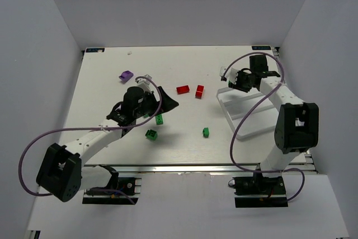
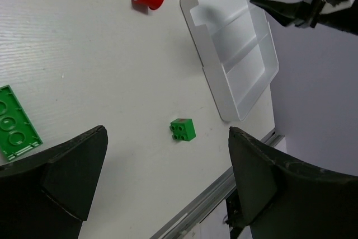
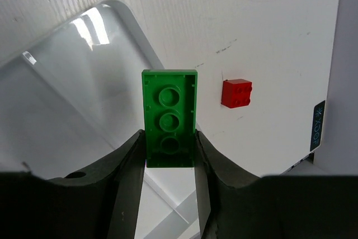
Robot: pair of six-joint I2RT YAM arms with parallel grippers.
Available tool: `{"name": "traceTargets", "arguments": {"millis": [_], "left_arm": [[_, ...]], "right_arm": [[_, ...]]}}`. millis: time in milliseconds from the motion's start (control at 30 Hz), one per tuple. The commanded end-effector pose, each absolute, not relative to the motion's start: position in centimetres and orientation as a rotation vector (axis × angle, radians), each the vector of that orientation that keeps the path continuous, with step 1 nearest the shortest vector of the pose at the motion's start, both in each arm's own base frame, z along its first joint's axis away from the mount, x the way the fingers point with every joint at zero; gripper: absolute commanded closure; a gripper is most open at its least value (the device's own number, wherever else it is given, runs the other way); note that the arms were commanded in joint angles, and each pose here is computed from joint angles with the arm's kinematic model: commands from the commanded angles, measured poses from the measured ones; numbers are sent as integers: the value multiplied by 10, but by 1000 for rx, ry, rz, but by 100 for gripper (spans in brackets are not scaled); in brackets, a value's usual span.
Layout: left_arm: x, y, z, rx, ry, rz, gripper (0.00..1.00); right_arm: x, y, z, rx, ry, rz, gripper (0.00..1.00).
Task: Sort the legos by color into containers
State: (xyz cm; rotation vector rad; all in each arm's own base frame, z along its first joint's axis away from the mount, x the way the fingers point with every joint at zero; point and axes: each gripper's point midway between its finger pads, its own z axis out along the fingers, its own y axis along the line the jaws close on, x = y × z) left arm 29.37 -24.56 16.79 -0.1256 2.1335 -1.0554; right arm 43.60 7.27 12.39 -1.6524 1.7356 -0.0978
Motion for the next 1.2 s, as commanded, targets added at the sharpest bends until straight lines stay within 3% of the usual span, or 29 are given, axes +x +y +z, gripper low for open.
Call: {"name": "traceTargets", "arguments": {"millis": [0,233,333,433,633,700,900,967,1000,1067,1167], "left_arm": [[297,-259,180,-82,2111,-1037,2],[295,-274,176,-47,2144,-1028,2],[294,-280,176,-29,2153,-1025,2],[294,-288,174,-6,2166,-1019,2],[291,-307,173,46,2183,-1015,3],[289,-308,167,51,2216,-990,3],[283,-321,164,76,2240,-940,4],[280,-328,161,82,2270,-923,9],[280,-329,158,77,2284,-908,12],[276,-338,149,92,2350,-875,30],[275,-341,132,112,2468,-702,41]], "right_arm": [[462,58,131,-1731,1653,-210,95],[466,55,105,-1814,1647,-186,87],[466,55,96,-1829,1657,-170,80],[463,54,87,-1848,1663,-152,67],[462,55,80,-1836,1677,-137,52],[464,54,81,-1819,1680,-144,44],[464,58,118,-1596,1769,-23,24],[457,66,149,-1437,1801,95,11],[453,71,161,-1381,1807,138,10],[443,82,195,-1279,1767,209,11],[424,91,222,-1067,1751,280,11]]}}
